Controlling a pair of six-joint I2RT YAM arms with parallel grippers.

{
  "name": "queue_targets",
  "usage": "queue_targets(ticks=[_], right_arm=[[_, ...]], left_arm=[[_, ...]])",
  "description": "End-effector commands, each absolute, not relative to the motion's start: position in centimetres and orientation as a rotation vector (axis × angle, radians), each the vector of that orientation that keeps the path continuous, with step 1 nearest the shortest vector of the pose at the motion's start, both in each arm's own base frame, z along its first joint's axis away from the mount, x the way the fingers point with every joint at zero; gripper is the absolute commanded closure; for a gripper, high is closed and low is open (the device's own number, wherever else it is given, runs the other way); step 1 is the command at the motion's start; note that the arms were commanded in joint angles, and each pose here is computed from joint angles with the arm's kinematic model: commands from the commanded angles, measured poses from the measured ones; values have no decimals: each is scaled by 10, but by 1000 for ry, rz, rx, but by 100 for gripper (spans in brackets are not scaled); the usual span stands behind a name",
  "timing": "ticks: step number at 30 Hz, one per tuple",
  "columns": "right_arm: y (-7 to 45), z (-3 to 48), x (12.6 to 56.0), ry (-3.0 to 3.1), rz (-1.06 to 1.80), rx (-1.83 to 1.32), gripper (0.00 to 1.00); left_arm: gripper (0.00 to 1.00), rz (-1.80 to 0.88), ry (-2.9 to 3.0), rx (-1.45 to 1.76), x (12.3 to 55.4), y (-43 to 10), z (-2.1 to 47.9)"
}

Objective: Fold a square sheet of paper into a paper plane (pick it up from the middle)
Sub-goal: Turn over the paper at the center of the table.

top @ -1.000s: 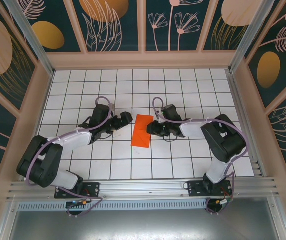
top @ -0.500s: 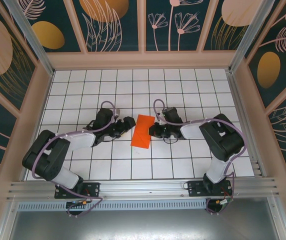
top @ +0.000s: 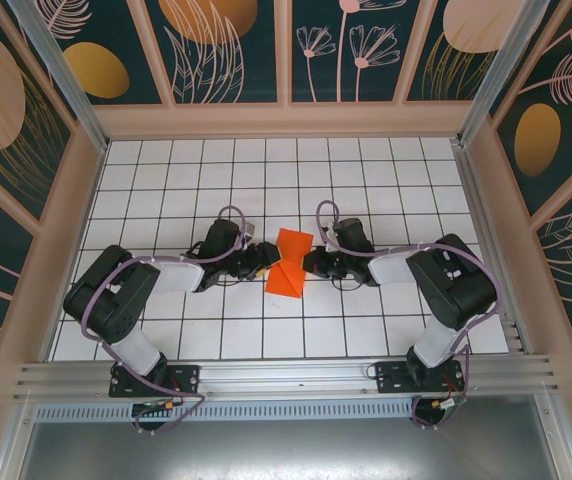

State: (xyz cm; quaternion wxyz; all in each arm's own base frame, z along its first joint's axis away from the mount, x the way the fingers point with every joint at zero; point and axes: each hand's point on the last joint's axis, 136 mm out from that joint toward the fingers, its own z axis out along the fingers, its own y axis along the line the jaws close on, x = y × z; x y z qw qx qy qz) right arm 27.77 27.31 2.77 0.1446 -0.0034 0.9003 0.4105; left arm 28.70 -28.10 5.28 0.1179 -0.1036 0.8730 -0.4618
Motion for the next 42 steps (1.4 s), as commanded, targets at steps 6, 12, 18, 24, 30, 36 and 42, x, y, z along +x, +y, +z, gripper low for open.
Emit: queue_targets(ticks=[6, 12, 18, 24, 30, 36, 42], right_arm=[[272, 43, 284, 2524, 1199, 5, 96], [270, 42, 282, 2522, 1204, 17, 96], [261, 42, 288, 2514, 1198, 61, 95], [259, 42, 288, 2511, 1200, 74, 96], [259, 41, 288, 2515, 1205, 74, 96], [258, 39, 287, 2519, 1204, 79, 96], [258, 39, 286, 2523, 1213, 76, 96]], left_arm=[[51, -1399, 2522, -151, 290, -302, 60], [53, -1275, 2595, -158, 294, -297, 38], [54, -1247, 2595, -177, 294, -293, 36], [55, -1253, 2590, -170, 296, -295, 36], [61, -1273, 2585, -142, 301, -301, 39], [61, -1258, 2606, -143, 306, -305, 33], [62, -1293, 2598, -118, 310, -312, 34]])
